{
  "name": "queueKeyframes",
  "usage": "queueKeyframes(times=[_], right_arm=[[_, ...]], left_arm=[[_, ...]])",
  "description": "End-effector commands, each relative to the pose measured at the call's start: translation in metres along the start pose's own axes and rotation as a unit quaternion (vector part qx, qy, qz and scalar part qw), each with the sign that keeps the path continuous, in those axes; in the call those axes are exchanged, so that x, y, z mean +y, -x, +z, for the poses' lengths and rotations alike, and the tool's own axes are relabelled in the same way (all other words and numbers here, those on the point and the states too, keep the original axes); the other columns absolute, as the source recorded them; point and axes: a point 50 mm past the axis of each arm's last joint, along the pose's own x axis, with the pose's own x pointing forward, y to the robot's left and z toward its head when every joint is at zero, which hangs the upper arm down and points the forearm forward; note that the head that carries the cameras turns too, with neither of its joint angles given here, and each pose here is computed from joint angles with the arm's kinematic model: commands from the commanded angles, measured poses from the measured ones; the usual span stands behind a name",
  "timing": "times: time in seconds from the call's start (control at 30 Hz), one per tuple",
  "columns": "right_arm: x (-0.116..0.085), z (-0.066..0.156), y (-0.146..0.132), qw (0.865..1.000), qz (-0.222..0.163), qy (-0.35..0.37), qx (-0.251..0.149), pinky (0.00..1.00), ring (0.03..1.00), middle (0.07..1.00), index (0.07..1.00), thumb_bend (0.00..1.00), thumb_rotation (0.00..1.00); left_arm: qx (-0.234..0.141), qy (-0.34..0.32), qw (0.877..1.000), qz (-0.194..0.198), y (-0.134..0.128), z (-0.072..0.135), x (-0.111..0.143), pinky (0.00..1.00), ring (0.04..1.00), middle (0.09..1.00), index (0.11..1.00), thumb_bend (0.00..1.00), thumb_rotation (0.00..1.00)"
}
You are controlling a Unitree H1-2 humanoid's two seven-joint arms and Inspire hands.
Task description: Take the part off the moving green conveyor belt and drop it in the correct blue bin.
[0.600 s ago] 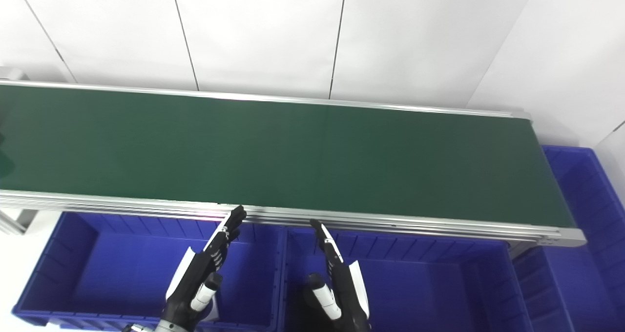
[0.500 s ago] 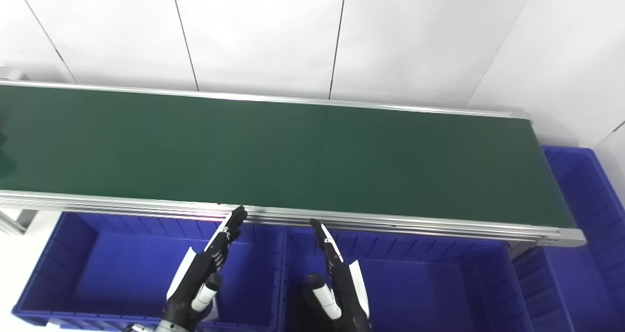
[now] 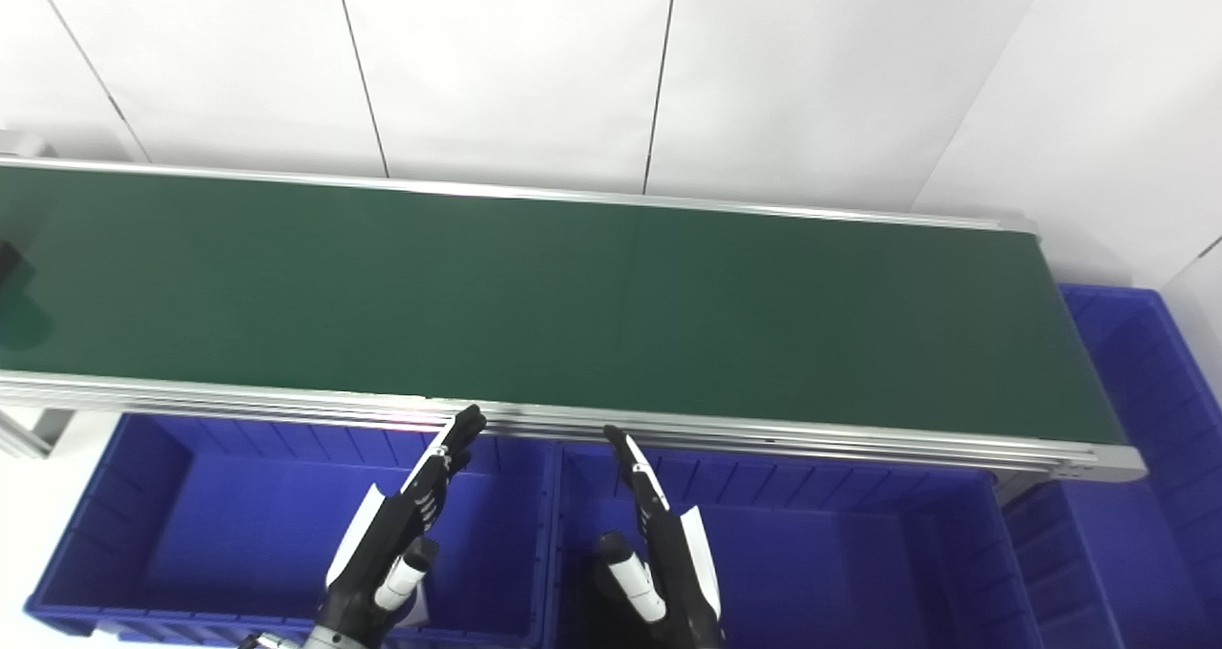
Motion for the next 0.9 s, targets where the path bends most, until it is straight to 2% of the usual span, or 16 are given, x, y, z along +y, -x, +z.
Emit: queueKeyframes(times=[0.0,0.87], right_arm=[[0.0042,0.0141,-0.0062,0.999,-0.003,-0.009,-0.048,0.96,0.962,0.959,0.936,0.86,1.0],[0.0074,0.0147,-0.0086,0.999,-0.004,-0.017,-0.049,0.94,0.94,0.952,0.931,0.85,1.0]], left_arm=[[-0.024,-0.006,1.0,0.004,-0.0057,0.0085,0.0018,1.0,1.0,0.971,0.971,0.91,1.0],[-0.023,-0.004,1.0,0.0,-0.0048,0.0075,0.0031,0.99,0.999,0.965,0.967,0.9,1.0]])
